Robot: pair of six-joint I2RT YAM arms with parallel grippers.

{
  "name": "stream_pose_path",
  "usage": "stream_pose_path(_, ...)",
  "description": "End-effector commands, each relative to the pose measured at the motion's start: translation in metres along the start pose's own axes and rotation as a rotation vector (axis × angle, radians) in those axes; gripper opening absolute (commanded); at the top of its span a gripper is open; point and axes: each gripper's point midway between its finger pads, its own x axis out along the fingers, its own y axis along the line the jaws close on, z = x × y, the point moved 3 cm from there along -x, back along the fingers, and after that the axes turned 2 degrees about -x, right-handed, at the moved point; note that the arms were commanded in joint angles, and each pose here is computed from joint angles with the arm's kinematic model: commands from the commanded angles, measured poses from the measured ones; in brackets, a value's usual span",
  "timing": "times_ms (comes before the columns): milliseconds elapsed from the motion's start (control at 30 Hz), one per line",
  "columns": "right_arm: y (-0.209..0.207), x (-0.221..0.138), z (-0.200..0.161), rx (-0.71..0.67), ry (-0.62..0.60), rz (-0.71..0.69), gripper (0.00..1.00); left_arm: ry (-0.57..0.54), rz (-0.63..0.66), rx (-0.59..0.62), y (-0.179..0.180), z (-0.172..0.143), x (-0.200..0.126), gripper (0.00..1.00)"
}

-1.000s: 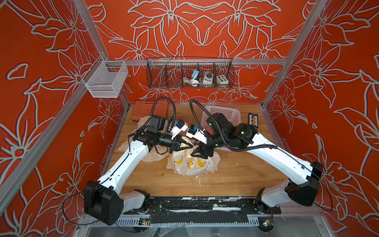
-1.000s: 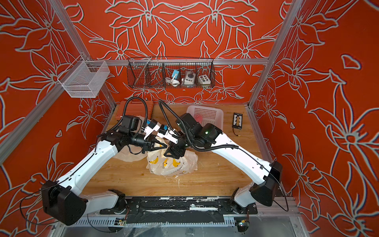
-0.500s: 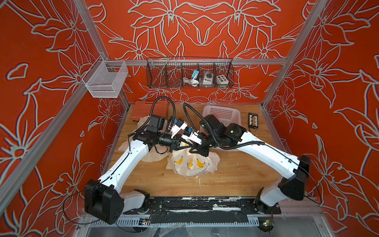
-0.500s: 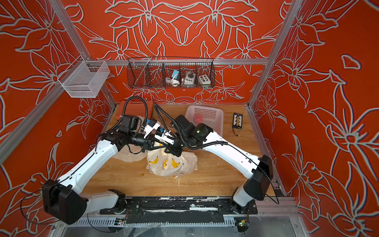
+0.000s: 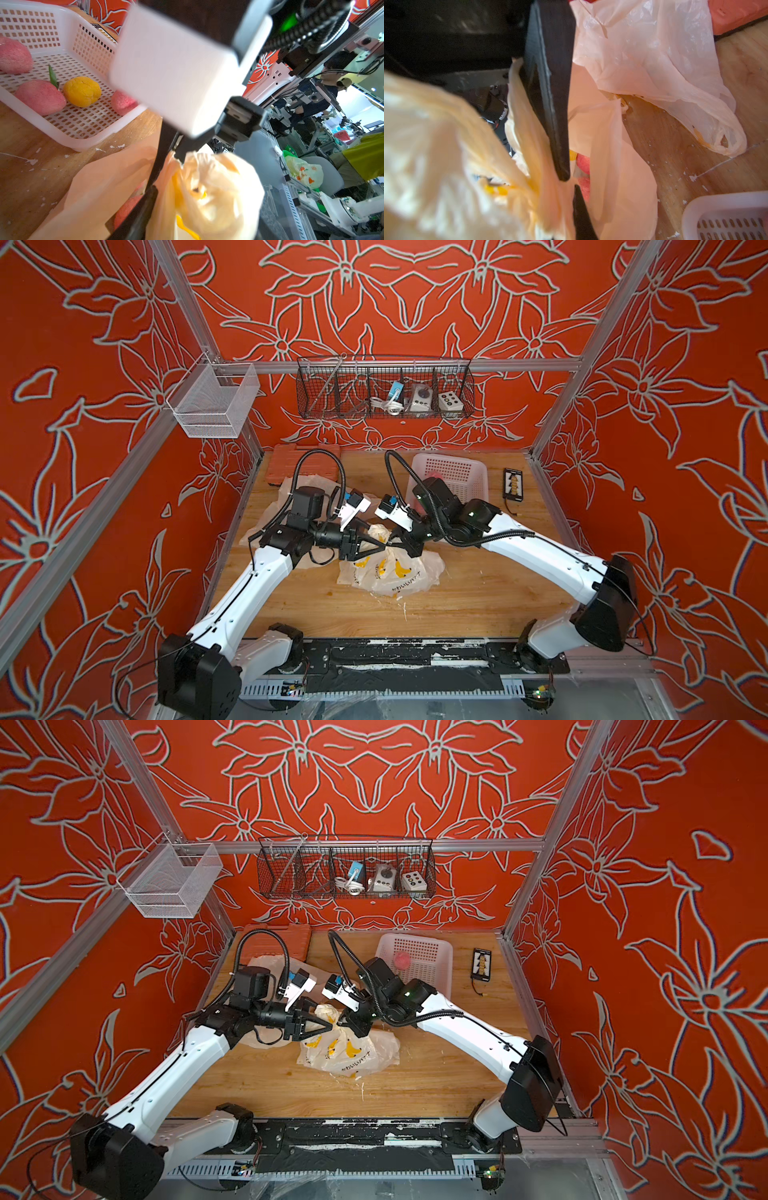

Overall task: Place the peach into a plastic bag & tie a knot
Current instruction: Cross the plastic bag at the center of the board.

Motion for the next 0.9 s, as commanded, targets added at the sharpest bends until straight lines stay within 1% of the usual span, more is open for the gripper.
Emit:
stream_pose_path(0,0.006,-0.02,0.01,0.005,-0.078,0.05,0.0,-0.018,0.093,0.043,0.012,-0.006,-0.003,0.59)
stream_pose_path(100,0.009,-0.02,0.008,0.009,-0.07,0.073,0.0,-0.017,0.163,0.071,0.021,-0.009,-0.004,0.58)
stream_pose_path(233,0.007,-0.019,0.007,0.011,-0.059,0.067,0.0,-0.034,0.184,0.111,0.023,-0.009,0.005,0.54)
stream_pose_path(333,0.004,-0.02,0.007,0.008,-0.049,0.046,0.0,-0.029,0.208,0.141,0.025,-0.013,0.018,0.46)
stream_pose_path(367,0.003,-0.02,0.007,0.008,-0.045,0.04,0.0,-0.025,0.232,0.144,0.027,-0.014,0.021,0.41)
stream_pose_path(400,0.001,-0.019,0.005,0.01,-0.036,0.027,0.0,-0.018,0.245,0.144,0.03,-0.015,0.024,0.33)
stream_pose_path(467,-0.009,-0.021,0.001,0.014,-0.015,-0.054,0.0,-0.009,0.293,0.124,0.036,-0.014,0.024,0.1)
stream_pose_path(500,-0.018,-0.023,-0.003,0.022,0.002,-0.113,0.0,-0.002,0.316,0.112,0.038,-0.014,0.023,0.01)
stream_pose_path(567,-0.036,-0.029,-0.009,0.028,0.028,-0.238,0.0,0.018,0.307,0.105,0.033,-0.012,0.021,0.0)
stream_pose_path(667,-0.054,-0.036,-0.007,0.02,0.016,-0.361,0.0,0.027,0.241,0.071,0.023,-0.008,0.023,0.0)
stream_pose_path(767,-0.067,-0.043,-0.001,0.015,-0.017,-0.47,0.0,0.03,0.174,0.024,0.015,-0.008,0.026,0.0)
stream_pose_path(867,-0.073,-0.048,0.004,-0.003,-0.044,-0.521,0.01,0.033,0.127,0.004,0.009,-0.009,0.027,0.0)
